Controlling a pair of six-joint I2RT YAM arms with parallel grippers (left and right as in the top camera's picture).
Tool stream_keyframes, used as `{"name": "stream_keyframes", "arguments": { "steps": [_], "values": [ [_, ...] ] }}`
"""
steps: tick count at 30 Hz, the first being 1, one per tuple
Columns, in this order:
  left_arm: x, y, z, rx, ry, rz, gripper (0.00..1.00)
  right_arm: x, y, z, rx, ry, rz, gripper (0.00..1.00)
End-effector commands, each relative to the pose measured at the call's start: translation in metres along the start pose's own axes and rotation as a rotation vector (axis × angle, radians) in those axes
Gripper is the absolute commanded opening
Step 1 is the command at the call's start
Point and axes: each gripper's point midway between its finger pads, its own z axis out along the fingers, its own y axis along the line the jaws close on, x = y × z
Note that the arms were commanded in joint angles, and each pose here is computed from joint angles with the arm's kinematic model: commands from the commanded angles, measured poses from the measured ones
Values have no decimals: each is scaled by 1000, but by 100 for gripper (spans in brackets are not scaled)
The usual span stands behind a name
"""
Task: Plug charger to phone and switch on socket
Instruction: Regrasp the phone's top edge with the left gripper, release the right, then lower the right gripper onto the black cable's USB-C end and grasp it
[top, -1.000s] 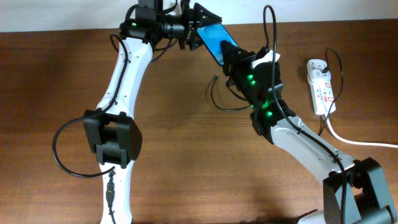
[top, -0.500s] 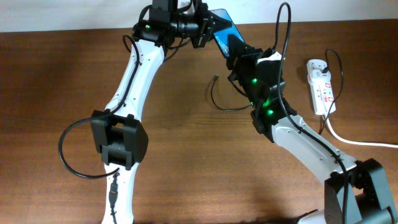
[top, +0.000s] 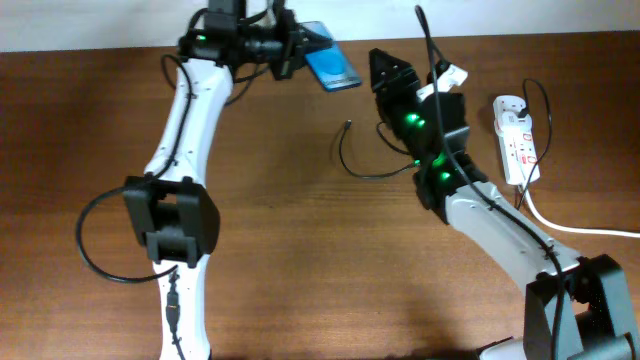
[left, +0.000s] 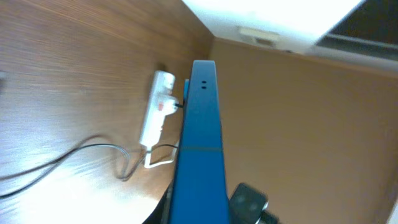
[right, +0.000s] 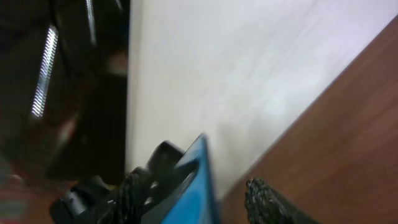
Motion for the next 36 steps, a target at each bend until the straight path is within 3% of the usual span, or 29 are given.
{"name": "stream_keyframes", "arguments": {
  "steps": [1,6,9,17,19,20,21,25,31,36],
  "values": [
    [-11,11,-29,-6,-8,150,0,2,-7,-5,1,144,-188,54],
    [-7,59,-53,-158,7,205,0,21,-82,-34,285,430,-429,51],
    [13,78,-59,-219,68,100,0,20,-77,-43,355,518,-532,52],
    [33,84,-62,-225,148,157,0,18,-79,-19,498,717,-597,54],
    [33,83,-62,-222,150,156,0,27,-103,8,546,790,-591,63],
    [33,84,-63,-222,149,156,0,32,-120,20,555,809,-578,76],
    [33,84,-63,-222,149,156,0,37,-132,26,551,823,-567,98],
    [33,83,-62,-222,150,156,0,44,-168,43,591,801,-491,99],
    [33,84,-62,-222,150,155,0,82,-206,56,687,778,-368,75],
    [33,84,-62,-222,149,155,0,90,-217,55,735,761,-321,63]
  ]
}}
